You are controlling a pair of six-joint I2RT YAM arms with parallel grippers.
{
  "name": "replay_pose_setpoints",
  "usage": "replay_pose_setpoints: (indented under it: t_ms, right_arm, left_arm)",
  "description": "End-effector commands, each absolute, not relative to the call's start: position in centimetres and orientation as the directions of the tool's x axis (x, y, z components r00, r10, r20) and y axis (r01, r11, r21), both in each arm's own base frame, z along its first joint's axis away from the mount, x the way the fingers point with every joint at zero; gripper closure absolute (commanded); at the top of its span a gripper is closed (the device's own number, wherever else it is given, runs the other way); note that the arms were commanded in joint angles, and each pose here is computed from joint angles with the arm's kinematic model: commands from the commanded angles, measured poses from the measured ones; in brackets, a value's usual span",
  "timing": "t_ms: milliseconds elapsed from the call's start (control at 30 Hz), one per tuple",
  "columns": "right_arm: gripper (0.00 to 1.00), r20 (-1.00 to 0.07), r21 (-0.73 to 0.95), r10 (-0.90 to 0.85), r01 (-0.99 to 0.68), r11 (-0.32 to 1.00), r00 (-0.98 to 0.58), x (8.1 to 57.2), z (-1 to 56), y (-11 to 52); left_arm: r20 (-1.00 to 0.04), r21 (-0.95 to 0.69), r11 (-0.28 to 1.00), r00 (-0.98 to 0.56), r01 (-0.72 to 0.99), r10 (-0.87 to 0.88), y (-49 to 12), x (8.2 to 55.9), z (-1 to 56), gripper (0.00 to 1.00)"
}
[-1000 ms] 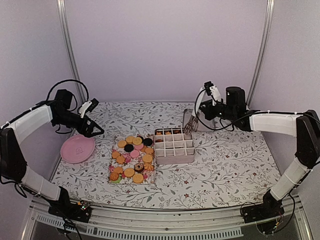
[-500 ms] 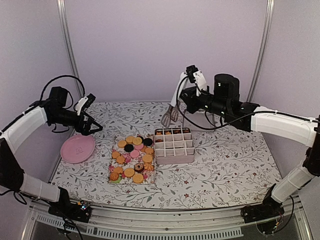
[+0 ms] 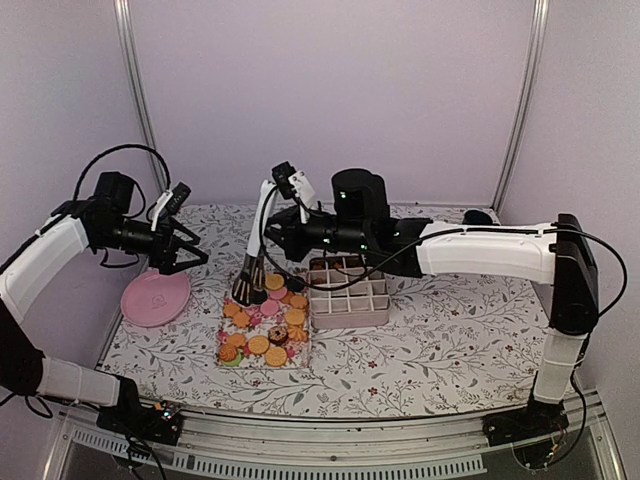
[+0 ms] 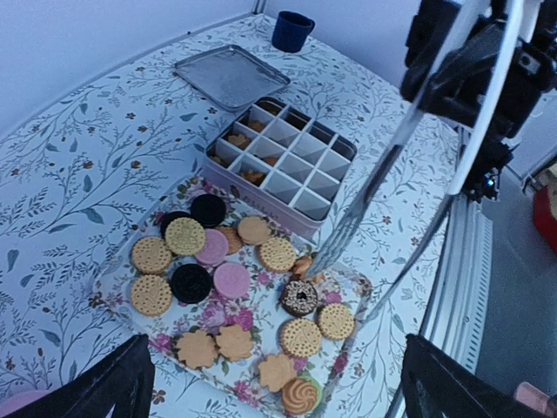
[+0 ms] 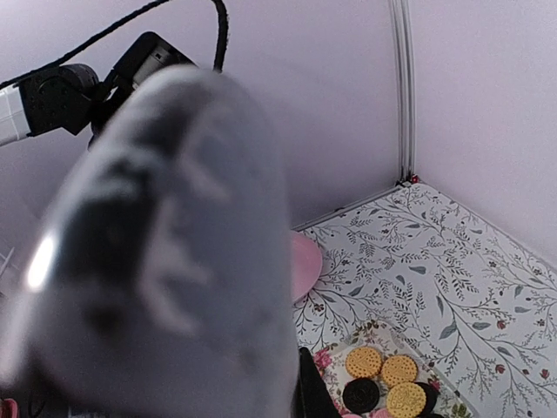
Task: Pack the cookies
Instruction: Pass from the right arm to the left
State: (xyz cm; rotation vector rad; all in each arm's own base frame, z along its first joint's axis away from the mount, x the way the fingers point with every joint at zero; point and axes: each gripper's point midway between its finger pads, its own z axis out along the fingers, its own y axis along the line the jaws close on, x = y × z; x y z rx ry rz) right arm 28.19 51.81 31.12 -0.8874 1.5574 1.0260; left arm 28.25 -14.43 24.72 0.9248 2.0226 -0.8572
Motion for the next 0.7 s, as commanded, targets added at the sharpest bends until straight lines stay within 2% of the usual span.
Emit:
replay_pose_setpoints:
  t_ms: [0,100,367,667]
  right_arm:
    - [1.00,-0.978,0.208,0.038,-0.935,0.289,-0.206,27.4,33.6,53.4]
    - [1.00,-0.979,0.205,0.046,-0.931,0.301,-0.201,27.7,33.7,53.4]
    - [1.00,-0.977,0.213,0.066,-0.947,0.239,-0.203,26.8,34.9,53.9]
    - [1.00,-0.977,0.212,0.063,-0.955,0.209,-0.203,26.2,34.5,53.9]
  left_arm:
    - [-0.805,-0.312,0.390,-0.459,0.866,0.376,-17.4,25.1,23.1,0.01]
    - [-0.795,-0.309,0.333,-0.434,0.891,0.423,-18.7,24.1,22.1,0.01]
    - [-0.825,-0.343,0.181,-0.388,0.922,0.411,-21.3,23.2,23.1,0.01]
    - [-0.820,-0.410,0.064,-0.398,0.910,0.410,-23.1,21.4,23.3,0.03]
